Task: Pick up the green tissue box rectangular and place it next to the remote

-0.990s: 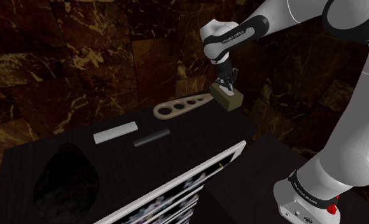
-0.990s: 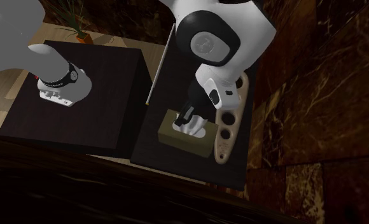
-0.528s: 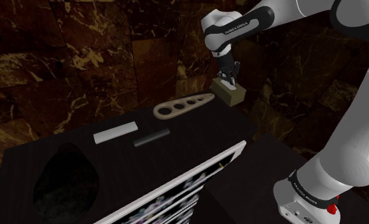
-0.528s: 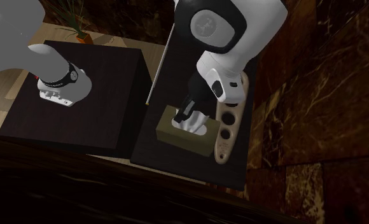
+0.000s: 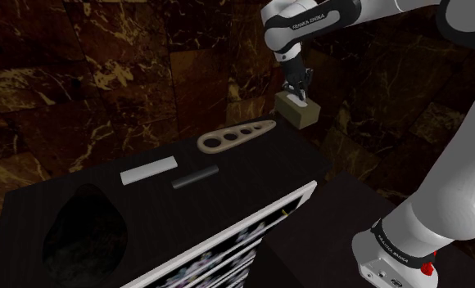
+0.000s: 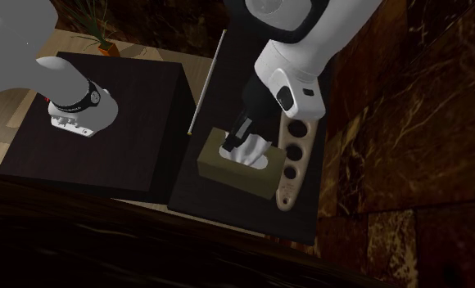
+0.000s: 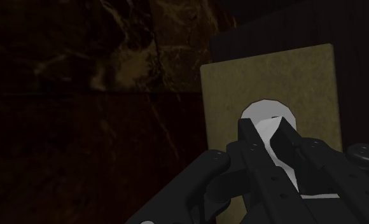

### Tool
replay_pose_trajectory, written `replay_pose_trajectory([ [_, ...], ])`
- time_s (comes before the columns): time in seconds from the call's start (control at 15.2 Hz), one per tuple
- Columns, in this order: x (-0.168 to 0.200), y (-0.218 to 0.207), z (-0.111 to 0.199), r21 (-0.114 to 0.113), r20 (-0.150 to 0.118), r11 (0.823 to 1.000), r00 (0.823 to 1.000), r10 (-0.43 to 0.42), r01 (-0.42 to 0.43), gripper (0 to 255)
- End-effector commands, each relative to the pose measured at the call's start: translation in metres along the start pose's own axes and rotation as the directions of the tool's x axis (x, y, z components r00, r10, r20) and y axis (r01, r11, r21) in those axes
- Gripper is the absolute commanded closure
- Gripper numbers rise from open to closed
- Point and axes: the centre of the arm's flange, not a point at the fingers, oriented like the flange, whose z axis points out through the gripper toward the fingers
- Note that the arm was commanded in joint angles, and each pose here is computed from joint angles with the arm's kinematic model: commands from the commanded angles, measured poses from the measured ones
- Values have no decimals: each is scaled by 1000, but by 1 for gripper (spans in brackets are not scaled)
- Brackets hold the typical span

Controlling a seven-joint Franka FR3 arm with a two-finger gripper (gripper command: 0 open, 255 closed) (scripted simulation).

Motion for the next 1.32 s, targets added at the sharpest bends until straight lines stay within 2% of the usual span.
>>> replay_pose_trajectory([
  [0.0,-2,5,-9,0,0,1000,1000,0,0,255],
  [0.59,-14,26,-45,0,0,1000,1000,0,0,255],
  [1.25,-71,-84,-90,0,0,1000,1000,0,0,255],
])
